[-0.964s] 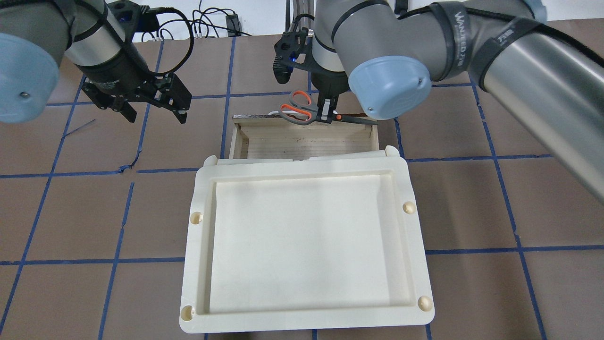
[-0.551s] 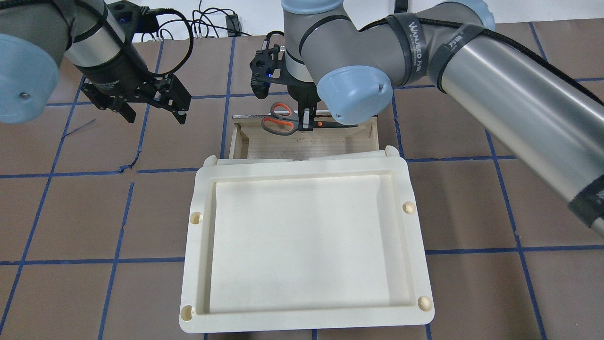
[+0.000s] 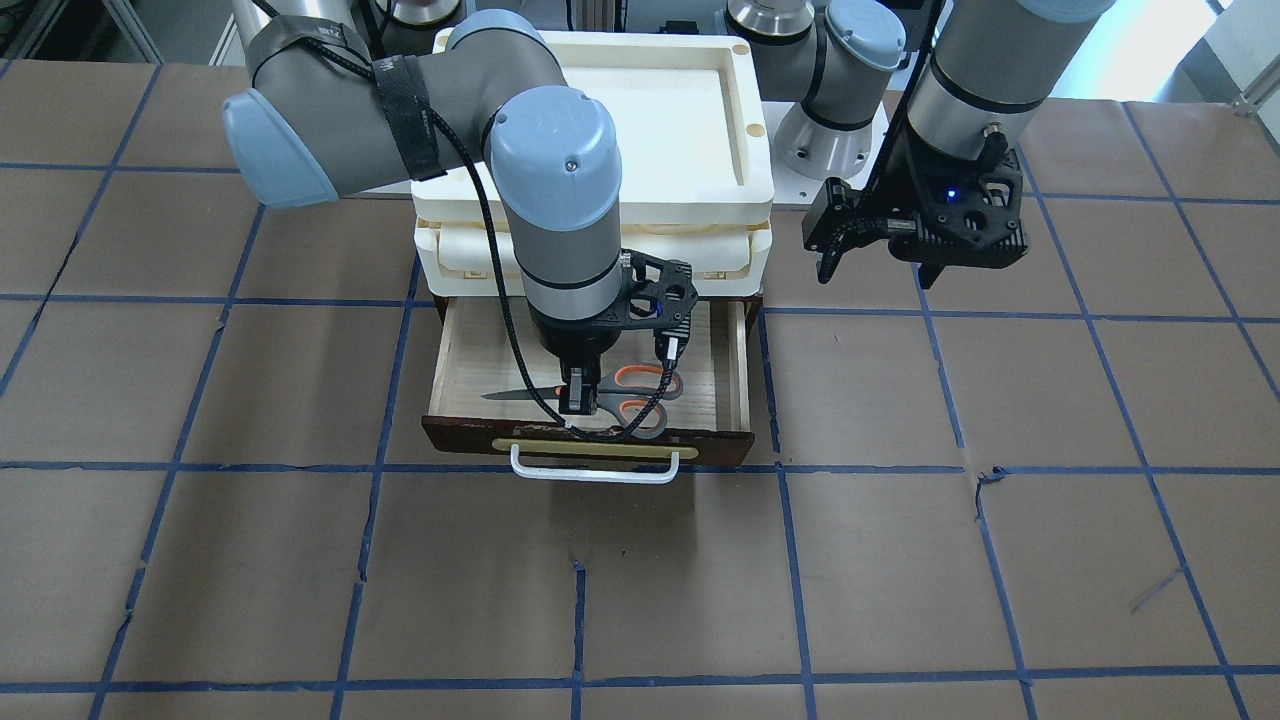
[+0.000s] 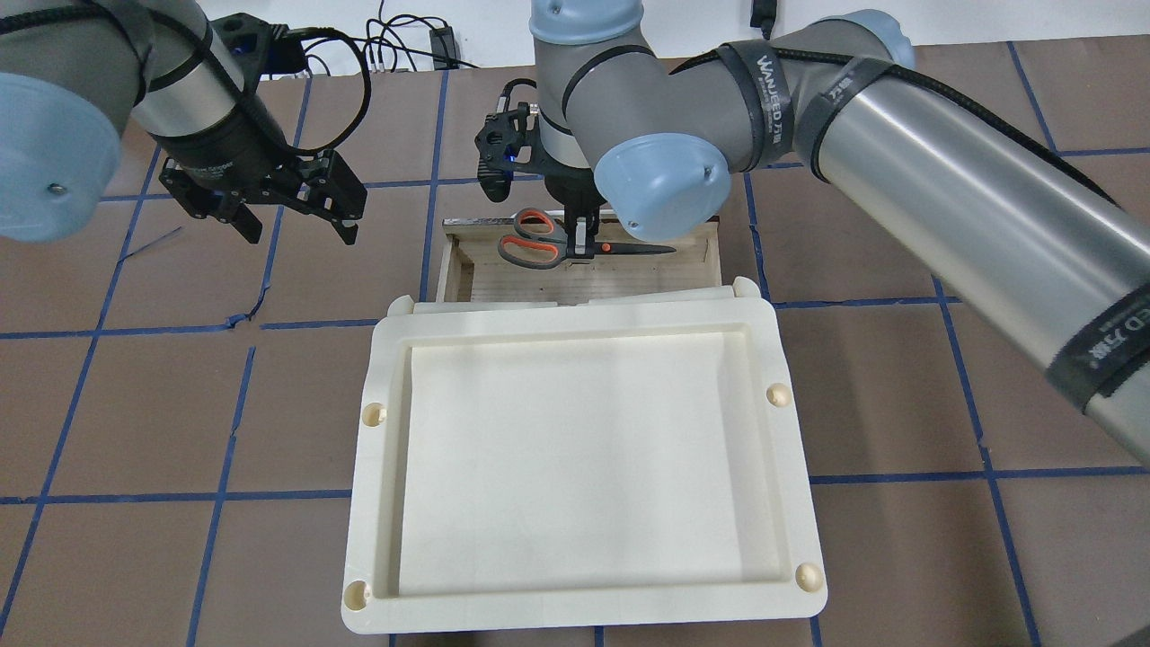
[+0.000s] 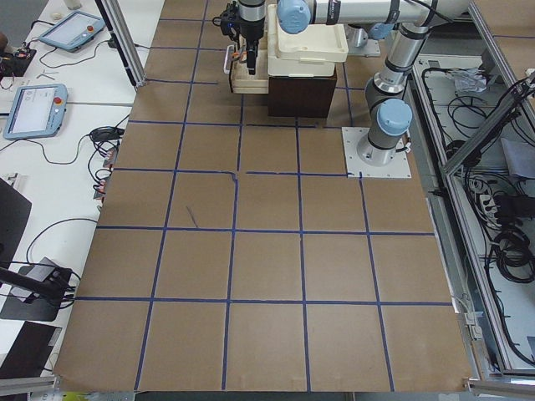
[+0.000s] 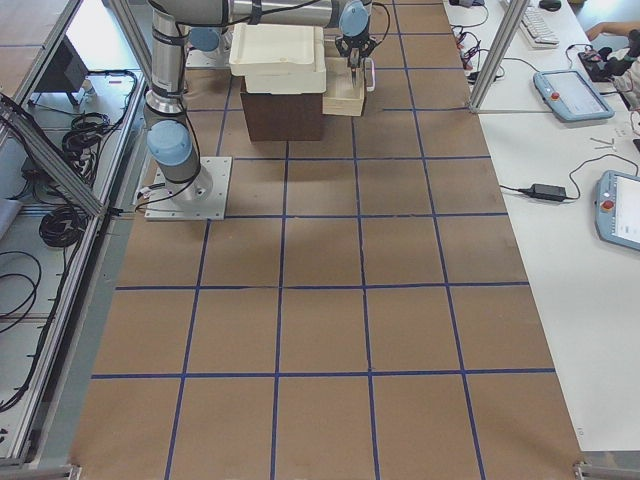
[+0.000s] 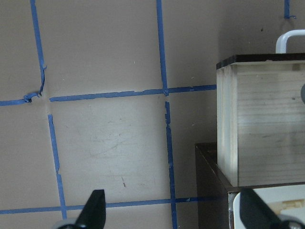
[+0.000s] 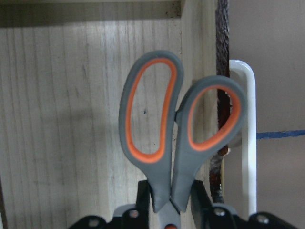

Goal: Put scissors in drawer and close it
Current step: 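Lower the scissors into the drawer and open the right gripper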

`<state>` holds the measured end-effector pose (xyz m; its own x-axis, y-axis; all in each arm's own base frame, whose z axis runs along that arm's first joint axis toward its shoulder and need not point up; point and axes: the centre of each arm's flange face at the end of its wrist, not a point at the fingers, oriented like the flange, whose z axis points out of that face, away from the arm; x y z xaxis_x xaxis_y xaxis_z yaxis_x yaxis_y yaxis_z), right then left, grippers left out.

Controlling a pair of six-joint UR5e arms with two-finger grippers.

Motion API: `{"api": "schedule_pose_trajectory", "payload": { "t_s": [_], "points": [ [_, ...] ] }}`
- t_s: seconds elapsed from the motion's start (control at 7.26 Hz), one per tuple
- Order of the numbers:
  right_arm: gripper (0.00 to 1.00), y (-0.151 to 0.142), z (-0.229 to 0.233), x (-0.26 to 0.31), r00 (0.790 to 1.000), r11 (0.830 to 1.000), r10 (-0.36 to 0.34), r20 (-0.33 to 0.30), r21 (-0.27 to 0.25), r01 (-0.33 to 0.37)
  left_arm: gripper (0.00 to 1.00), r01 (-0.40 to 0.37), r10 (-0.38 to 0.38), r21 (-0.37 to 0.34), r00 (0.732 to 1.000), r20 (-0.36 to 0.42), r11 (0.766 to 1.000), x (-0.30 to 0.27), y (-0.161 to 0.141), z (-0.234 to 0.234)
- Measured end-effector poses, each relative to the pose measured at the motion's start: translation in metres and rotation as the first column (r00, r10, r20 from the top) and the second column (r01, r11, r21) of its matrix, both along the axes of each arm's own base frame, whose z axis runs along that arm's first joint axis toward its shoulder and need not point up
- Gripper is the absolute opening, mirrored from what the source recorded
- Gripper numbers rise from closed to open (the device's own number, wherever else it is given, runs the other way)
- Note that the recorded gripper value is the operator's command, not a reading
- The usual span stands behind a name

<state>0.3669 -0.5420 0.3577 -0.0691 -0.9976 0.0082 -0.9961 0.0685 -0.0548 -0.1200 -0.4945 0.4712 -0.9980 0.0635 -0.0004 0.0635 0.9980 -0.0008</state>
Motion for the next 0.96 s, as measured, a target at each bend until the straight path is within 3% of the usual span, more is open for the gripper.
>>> {"api": "schedule_pose_trajectory", "payload": {
  "t_s": [0.96],
  "points": [
    [0.08,0.018,0.004,0.008,1.000,0.999,0.015,-0.020,0.030,-0.014,1.00,0.003,-0.003,-0.003,1.000,0.000,1.000,0.000,0.000,0.001]
  ]
}}
